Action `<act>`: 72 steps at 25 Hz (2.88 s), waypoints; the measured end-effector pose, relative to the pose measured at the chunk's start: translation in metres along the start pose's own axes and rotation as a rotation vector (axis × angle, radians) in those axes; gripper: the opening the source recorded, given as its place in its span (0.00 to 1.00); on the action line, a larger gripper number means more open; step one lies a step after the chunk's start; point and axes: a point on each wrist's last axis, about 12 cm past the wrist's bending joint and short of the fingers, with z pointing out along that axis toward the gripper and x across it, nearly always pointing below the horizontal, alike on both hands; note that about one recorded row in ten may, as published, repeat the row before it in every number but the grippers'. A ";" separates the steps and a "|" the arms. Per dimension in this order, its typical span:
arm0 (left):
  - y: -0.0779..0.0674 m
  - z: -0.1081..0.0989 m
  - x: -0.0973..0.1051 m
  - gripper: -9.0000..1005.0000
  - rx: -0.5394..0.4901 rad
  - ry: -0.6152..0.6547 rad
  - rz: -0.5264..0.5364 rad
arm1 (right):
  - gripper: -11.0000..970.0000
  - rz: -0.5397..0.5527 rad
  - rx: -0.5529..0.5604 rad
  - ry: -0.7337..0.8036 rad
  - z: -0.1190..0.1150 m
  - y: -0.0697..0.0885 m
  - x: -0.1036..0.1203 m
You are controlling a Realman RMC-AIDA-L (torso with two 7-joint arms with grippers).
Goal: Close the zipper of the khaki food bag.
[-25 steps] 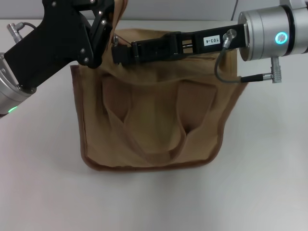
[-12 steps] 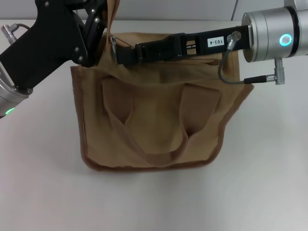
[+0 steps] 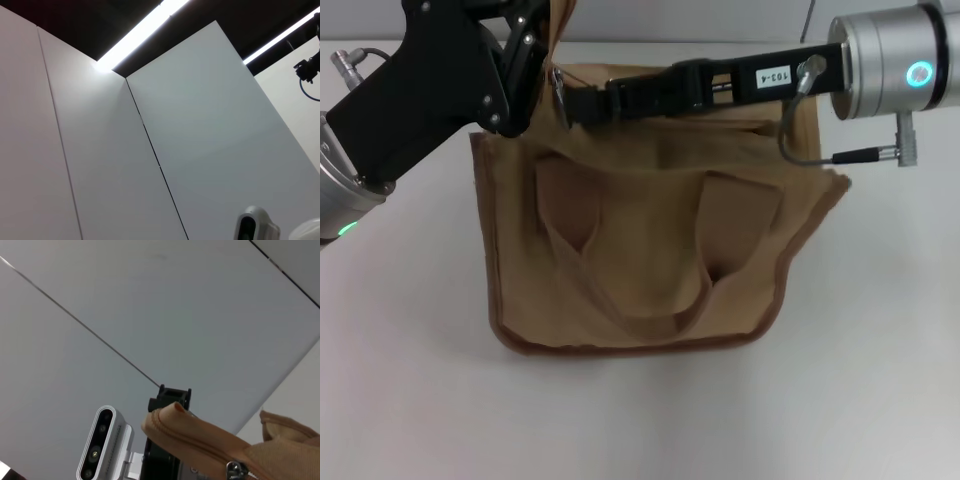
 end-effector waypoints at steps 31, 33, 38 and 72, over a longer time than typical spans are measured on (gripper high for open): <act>0.000 -0.002 0.007 0.01 -0.084 0.021 -0.028 | 0.62 0.009 0.004 0.071 0.011 0.011 -0.015; 0.000 -0.002 0.006 0.01 -0.084 0.019 -0.031 | 0.62 0.009 0.005 0.071 0.011 0.011 -0.015; -0.001 -0.002 0.006 0.01 -0.081 0.013 -0.034 | 0.62 0.006 0.013 0.064 0.012 0.010 -0.017; -0.004 0.003 0.007 0.01 -0.069 0.000 -0.046 | 0.40 -0.023 0.075 0.079 0.026 0.006 -0.023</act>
